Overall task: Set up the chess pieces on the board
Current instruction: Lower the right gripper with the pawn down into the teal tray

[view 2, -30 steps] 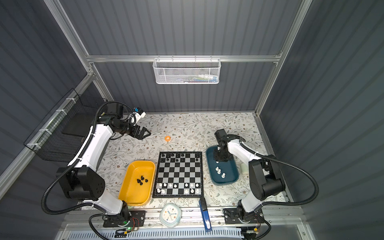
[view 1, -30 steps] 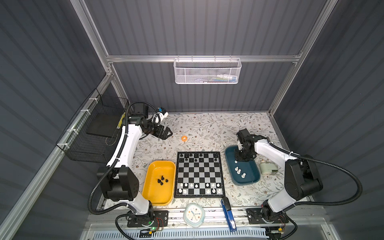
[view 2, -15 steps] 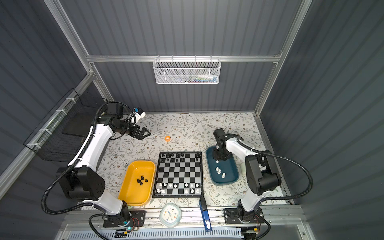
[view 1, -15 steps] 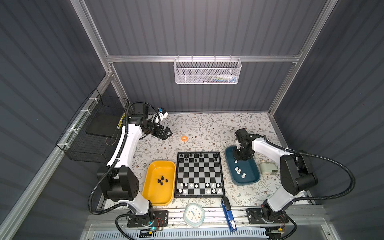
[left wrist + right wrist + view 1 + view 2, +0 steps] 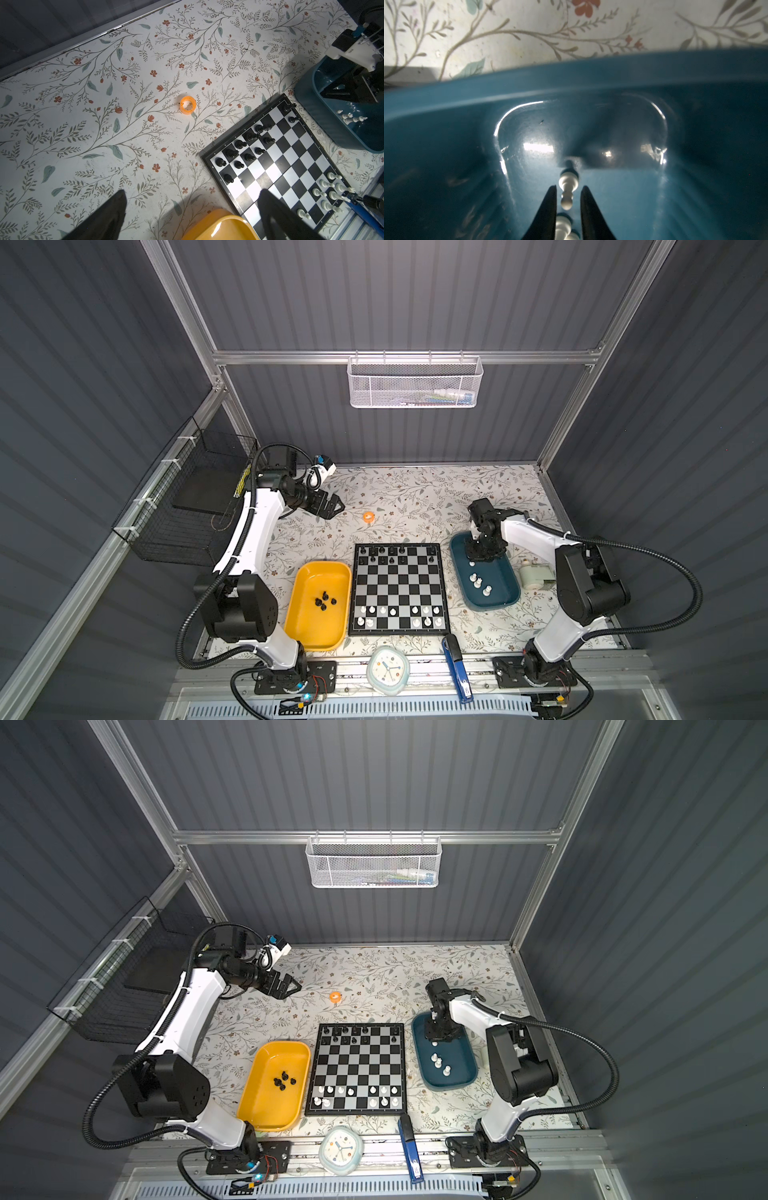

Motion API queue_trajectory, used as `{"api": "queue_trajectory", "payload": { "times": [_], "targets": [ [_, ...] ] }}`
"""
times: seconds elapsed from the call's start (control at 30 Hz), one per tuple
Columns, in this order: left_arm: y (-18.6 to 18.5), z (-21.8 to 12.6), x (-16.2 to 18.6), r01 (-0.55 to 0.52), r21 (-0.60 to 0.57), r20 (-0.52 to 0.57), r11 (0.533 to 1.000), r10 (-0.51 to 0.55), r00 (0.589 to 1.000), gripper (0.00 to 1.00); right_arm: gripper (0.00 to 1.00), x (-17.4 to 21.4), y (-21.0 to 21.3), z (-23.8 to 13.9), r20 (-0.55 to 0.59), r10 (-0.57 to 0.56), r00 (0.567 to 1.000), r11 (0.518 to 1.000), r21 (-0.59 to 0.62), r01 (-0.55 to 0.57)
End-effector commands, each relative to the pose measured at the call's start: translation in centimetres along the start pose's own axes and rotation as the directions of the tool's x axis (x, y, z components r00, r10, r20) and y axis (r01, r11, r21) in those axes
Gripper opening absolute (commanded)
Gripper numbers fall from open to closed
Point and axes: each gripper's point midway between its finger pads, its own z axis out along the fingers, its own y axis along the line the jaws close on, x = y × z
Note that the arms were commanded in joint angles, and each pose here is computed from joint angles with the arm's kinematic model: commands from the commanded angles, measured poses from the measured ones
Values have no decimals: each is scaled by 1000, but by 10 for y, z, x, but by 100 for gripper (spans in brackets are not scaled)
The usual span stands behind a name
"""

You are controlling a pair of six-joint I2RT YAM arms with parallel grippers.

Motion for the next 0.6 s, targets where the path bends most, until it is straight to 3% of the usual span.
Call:
{"api": "queue_trajectory", "payload": {
  "times": [0.0,0.57],
  "targets": [
    [-2,1,1,-17,4,-7,1000,17,1000,100,23,2,-1,3,-17,-8,1000,1000,2,8],
    [-1,3,4,-14,0,-14,1000,14,1000,100,22,4,-1,9,-35,-12,999,1000,1,12]
  ]
}}
